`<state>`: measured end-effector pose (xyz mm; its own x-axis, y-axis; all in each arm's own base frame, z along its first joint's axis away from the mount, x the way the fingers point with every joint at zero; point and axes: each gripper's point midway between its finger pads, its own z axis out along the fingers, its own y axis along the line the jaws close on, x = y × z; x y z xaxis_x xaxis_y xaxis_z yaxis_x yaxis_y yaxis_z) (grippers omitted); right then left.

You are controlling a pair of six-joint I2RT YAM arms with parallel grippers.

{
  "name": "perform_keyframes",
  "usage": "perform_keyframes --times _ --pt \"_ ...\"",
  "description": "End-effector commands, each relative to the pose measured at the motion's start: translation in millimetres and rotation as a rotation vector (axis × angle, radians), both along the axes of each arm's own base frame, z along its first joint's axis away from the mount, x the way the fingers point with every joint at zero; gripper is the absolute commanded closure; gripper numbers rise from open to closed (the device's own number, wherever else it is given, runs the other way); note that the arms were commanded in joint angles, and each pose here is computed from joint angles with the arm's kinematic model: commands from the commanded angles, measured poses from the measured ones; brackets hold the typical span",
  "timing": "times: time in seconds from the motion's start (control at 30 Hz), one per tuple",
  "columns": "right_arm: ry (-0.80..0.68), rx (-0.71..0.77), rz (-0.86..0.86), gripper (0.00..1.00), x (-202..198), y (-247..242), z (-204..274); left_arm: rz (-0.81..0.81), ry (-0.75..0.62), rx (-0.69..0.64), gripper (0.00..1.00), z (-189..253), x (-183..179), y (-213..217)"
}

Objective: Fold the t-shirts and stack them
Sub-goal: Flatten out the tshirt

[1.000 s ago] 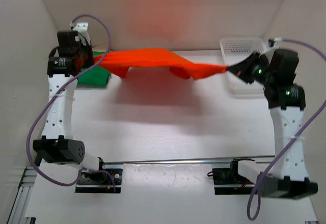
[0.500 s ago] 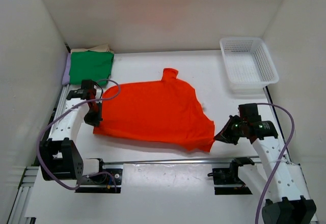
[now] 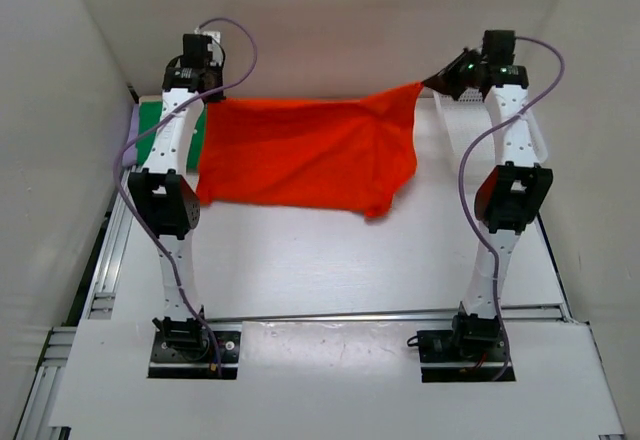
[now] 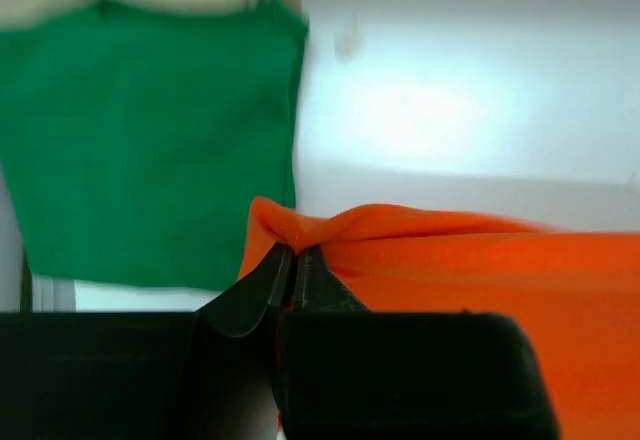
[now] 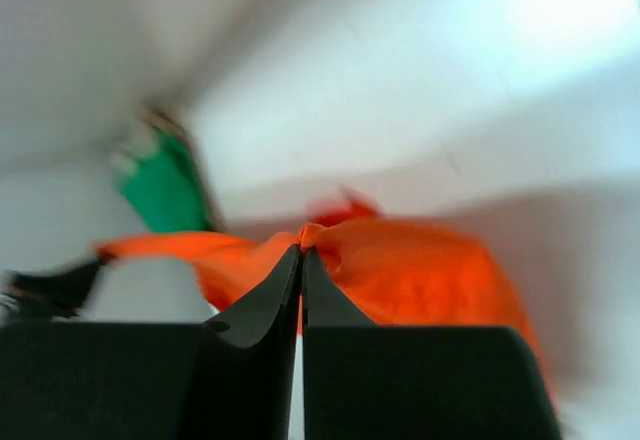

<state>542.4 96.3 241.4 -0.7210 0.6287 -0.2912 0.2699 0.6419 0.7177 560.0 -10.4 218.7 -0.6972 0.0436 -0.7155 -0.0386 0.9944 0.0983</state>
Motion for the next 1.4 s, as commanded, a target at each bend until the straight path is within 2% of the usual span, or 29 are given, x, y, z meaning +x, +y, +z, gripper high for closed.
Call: perform_keyframes --times 0.0,0.03,0.07,0.1,0.17,0.27,0.3,0.33,0.37,0.4,0.43,0.5,0.53,0.57,0.6,0.63,0.67,0.7,0.73,0.8,0.83,0.9,0.97,1.03,1.13,1.37 --pt "-0.439 0.308 -0.066 1.0 21.9 -11.2 184.1 0.116 -0.567 0.03 0.88 172.9 23.2 16.0" --pt "-0.617 0.324 -0.078 1.0 29.2 -15.2 221.5 0.111 -0.628 0.018 0.88 194.9 23.6 14.5" --pt "-0.649 0.329 -0.108 1.0 29.3 -19.1 229.0 0.112 -0.669 0.013 0.88 210.6 25.6 14.3" --pt "-0.705 0.322 -0.125 1.0 21.2 -22.0 251.0 0.116 -0.772 -0.001 0.88 254.0 18.0 14.9" --pt "-0.789 0.255 -0.108 1.0 7.1 -23.7 275.4 0.081 -0.818 -0.021 0.87 275.2 10.7 9.0" --pt "-0.815 0.197 -0.078 1.0 -19.5 -21.2 287.5 0.028 -0.807 -0.04 0.87 279.3 -3.8 0.5" --pt "-0.815 0.161 -0.068 1.0 -24.8 -21.6 283.2 0.007 -0.747 -0.043 0.87 256.3 -2.0 -6.8" --pt "-0.765 0.138 -0.065 1.0 -24.4 -22.2 261.1 -0.002 -0.722 -0.045 0.87 248.0 -5.8 -8.2" --pt "-0.767 0.116 -0.047 1.0 -42.5 -16.9 264.8 -0.014 -0.725 -0.05 0.87 253.7 -18.5 -9.2" --pt "-0.747 0.094 -0.028 1.0 -50.1 -11.1 255.8 -0.014 -0.66 -0.045 0.87 226.7 -18.6 -9.2" --pt "-0.74 0.037 -0.017 1.0 -56.0 -13.6 244.9 -0.014 -0.635 -0.043 0.87 217.4 -23.0 -8.9" --pt "-0.632 -0.008 -0.004 1.0 -82.0 -6.5 202.9 -0.023 -0.617 -0.045 0.87 214.6 -43.7 -11.9" --pt "-0.602 -0.048 -0.003 1.0 -91.6 -9.9 184.0 -0.024 -0.519 -0.037 0.87 171.7 -49.1 -11.4" --pt "-0.515 -0.066 -0.004 1.0 -116.4 -8.7 143.4 -0.036 -0.515 -0.04 0.87 172.0 -68.5 -15.6" --pt "-0.479 -0.086 -0.003 1.0 -130.7 -7.9 122.1 -0.051 -0.392 -0.032 0.87 116.9 -80.4 -21.7" --pt "-0.501 -0.131 -0.013 1.0 -156.7 -8.2 118.3 -0.061 -0.344 -0.029 0.87 95.3 -93.3 -24.5" --pt "-0.438 -0.159 -0.019 1.0 -172.5 -9.5 90.2 -0.072 -0.316 -0.028 0.87 85.2 -113.6 -26.7" --pt "-0.308 -0.192 -0.013 1.0 -193.4 -9.5 31.3 -0.079 -0.261 -0.016 0.87 61.9 -128.1 -30.2" --pt "-0.294 -0.212 -0.001 1.0 -218.5 -3.0 20.2 -0.09 -0.114 0.001 0.87 5.4 -155.2 -29.7" --pt "-0.151 -0.267 0.022 1.0 -258.4 2.6 -32.6 -0.1 -0.011 0.014 0.88 -29.2 -190.6 -27.1" --pt "-0.068 -0.268 0.034 1.0 -286.6 4.7 -69.4 -0.101 0.101 0.028 0.88 -67.5 -217.2 -22.4" --pt "0.021 -0.279 0.088 1.0 -325.8 15.4 -103.5 -0.088 0.298 0.072 0.9 -116.5 -266.7 -9.5" --pt "0.177 -0.271 0.095 1.0 -362.7 17.1 -148.6 -0.084 0.427 0.097 0.9 -143.4 -300.6 -1.7" --pt "0.234 -0.27 0.116 1.0 -381.7 20.9 -167.0 -0.071 0.53 0.118 0.9 -172.1 -332.3 8.0" --pt "0.334 -0.283 0.116 1.0 -404.7 17.0 -191.6 -0.072 0.63 0.132 0.9 -195.9 -361.0 12.9" --pt "0.452 -0.288 0.133 1.0 -437.4 10.2 -202.7 0.001 0.686 0.161 0.9 -196.1 -386.9 34.7"
